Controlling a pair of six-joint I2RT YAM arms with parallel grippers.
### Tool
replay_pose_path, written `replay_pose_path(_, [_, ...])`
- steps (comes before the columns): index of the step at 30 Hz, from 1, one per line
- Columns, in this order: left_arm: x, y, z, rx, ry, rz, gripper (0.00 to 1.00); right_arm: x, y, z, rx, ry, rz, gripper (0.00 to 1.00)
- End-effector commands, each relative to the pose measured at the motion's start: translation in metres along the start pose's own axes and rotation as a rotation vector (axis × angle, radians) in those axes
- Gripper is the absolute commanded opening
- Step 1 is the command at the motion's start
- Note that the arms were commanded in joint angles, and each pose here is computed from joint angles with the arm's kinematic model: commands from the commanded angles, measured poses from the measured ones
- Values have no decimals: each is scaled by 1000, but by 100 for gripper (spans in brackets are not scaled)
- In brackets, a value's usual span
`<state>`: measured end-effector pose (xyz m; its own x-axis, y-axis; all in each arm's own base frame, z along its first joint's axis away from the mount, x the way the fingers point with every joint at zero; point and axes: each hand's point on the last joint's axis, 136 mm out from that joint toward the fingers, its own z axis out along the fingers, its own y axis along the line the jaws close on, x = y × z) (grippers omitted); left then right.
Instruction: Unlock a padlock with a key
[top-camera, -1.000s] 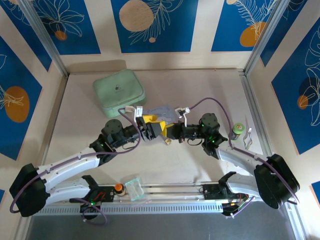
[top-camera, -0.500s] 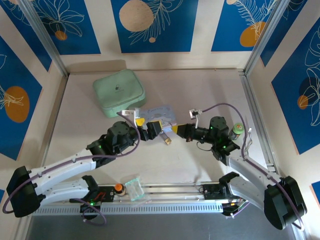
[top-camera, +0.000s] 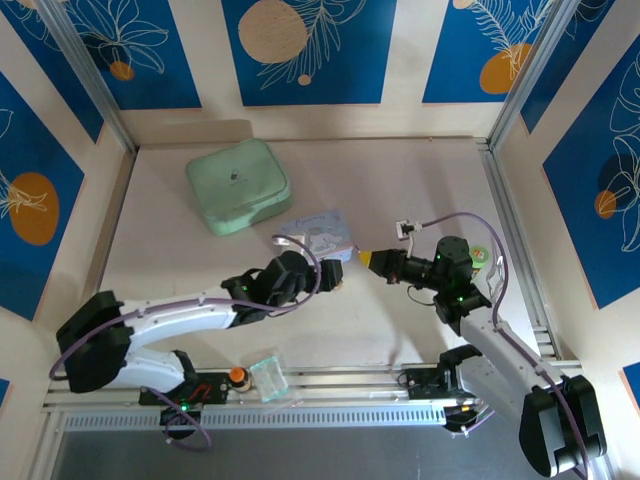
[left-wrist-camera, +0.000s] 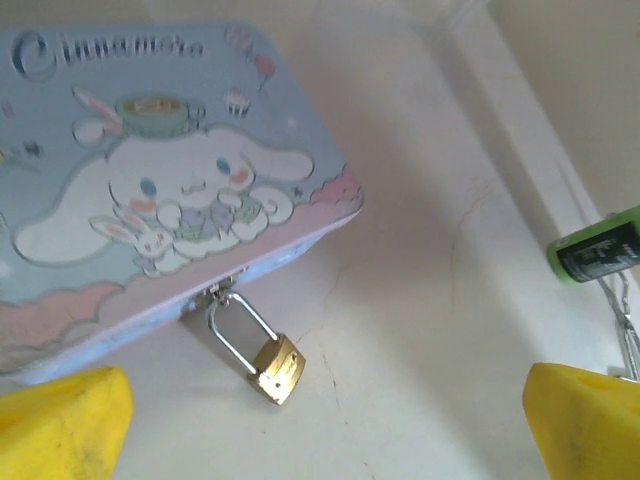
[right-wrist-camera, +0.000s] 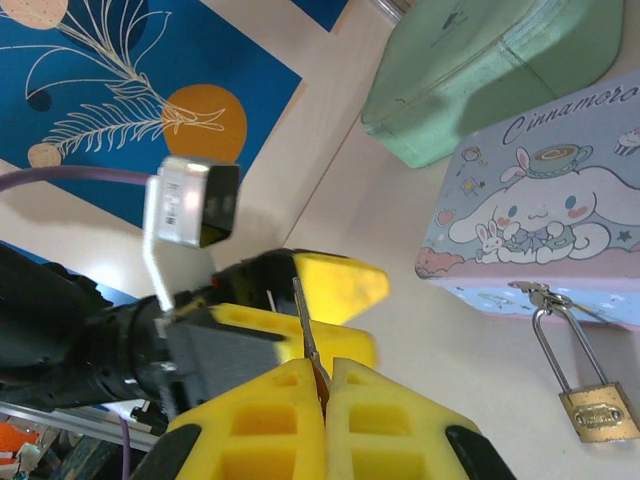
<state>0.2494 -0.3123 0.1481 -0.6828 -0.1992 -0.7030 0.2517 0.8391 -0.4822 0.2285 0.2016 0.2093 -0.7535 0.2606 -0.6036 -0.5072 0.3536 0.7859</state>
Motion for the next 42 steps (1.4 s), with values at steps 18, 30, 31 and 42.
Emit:
replay_pose_path(18, [48,22,53,-255,-5,-281,67,40,-55,-17,236,59,82,0])
replay_pose_path(30, [66,33,92,-294,70,-335,62,40,-57,-20,249,49,76,0])
replay_pose_path(31, [67,34,94,-300,73,-339,60,40,-57,-20,248,48,75,0])
replay_pose_path(42, [81,50,105,-389,87,-263,44,39,-59,-21,257,40,81,0])
